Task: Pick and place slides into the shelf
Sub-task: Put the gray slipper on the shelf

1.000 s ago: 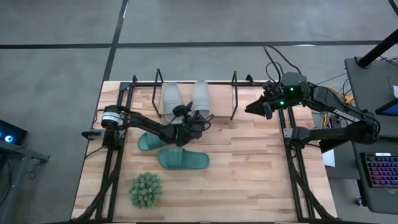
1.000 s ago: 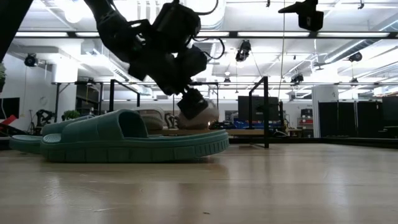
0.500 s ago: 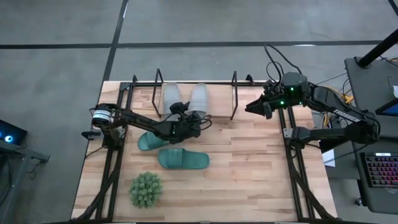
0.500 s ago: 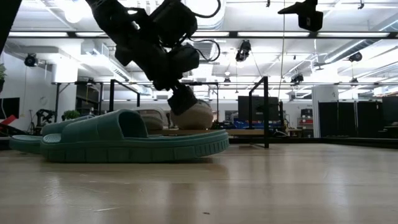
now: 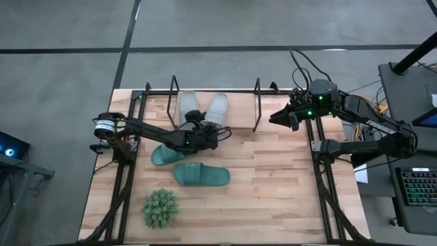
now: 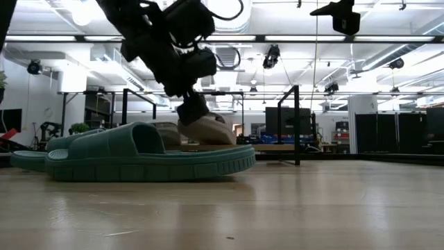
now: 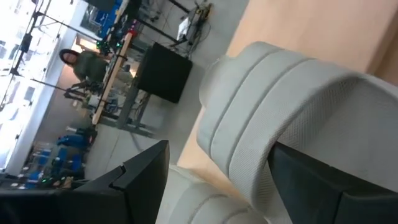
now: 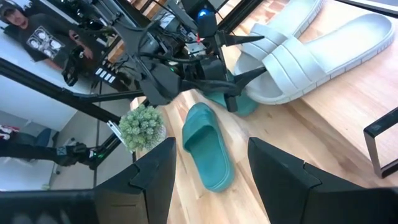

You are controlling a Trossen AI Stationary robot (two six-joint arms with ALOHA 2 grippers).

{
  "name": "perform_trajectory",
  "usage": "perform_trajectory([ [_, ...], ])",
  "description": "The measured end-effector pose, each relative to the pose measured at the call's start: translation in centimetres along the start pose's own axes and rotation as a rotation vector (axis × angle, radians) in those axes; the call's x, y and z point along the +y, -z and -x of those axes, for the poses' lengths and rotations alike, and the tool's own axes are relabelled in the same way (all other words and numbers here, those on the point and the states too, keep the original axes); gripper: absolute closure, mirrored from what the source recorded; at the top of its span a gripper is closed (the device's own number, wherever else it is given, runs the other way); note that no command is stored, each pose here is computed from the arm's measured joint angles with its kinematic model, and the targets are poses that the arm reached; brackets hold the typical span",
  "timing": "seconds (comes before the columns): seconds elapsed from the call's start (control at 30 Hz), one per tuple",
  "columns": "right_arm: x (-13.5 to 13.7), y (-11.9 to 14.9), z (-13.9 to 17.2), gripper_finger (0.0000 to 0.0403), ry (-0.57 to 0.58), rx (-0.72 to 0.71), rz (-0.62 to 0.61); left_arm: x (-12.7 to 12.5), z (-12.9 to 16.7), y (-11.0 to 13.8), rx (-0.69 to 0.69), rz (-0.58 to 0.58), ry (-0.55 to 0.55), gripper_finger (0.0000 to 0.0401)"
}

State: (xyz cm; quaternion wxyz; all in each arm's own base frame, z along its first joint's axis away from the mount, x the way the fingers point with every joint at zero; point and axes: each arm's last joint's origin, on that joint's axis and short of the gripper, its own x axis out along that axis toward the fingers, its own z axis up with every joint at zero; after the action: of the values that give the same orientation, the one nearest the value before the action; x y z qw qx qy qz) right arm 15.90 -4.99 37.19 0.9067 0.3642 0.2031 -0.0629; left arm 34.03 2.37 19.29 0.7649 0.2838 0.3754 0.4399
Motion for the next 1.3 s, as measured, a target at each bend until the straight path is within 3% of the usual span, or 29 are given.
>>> perform_trajectory([
  [0.2,0.0,0.0,0.0,0.0211,0.001,0.001,0.006,1.3,0.8,-0.1,-0.013,-0.008,0.116,0.0146],
  [0.63,-0.1,0.1,-0.1,0.0211,0.004,0.005,0.005,1.7,0.9,-0.5,-0.017,-0.024,0.172,0.0146],
  [0.87,-0.1,0.1,-0.1,0.0211,0.003,0.004,0.005,3.1,1.5,-4.0,-0.143,0.076,0.427,0.0153],
  [1.0,-0.1,0.1,-0.1,0.0211,0.004,0.004,0.005,5.0,1.7,-6.1,-0.181,0.148,0.471,0.0204],
  [1.13,-0.1,0.1,-0.1,0.0211,0.005,0.003,0.005,7.0,1.4,-7.6,-0.195,0.166,0.515,0.0303],
  [1.23,-0.1,0.0,-0.1,0.0211,0.013,-0.003,0.005,7.9,1.0,-8.1,-0.223,0.164,0.608,0.0381],
  [1.3,-0.1,0.0,-0.1,0.0211,0.025,-0.010,0.005,8.4,0.8,-8.5,-0.248,0.169,0.664,0.0390],
])
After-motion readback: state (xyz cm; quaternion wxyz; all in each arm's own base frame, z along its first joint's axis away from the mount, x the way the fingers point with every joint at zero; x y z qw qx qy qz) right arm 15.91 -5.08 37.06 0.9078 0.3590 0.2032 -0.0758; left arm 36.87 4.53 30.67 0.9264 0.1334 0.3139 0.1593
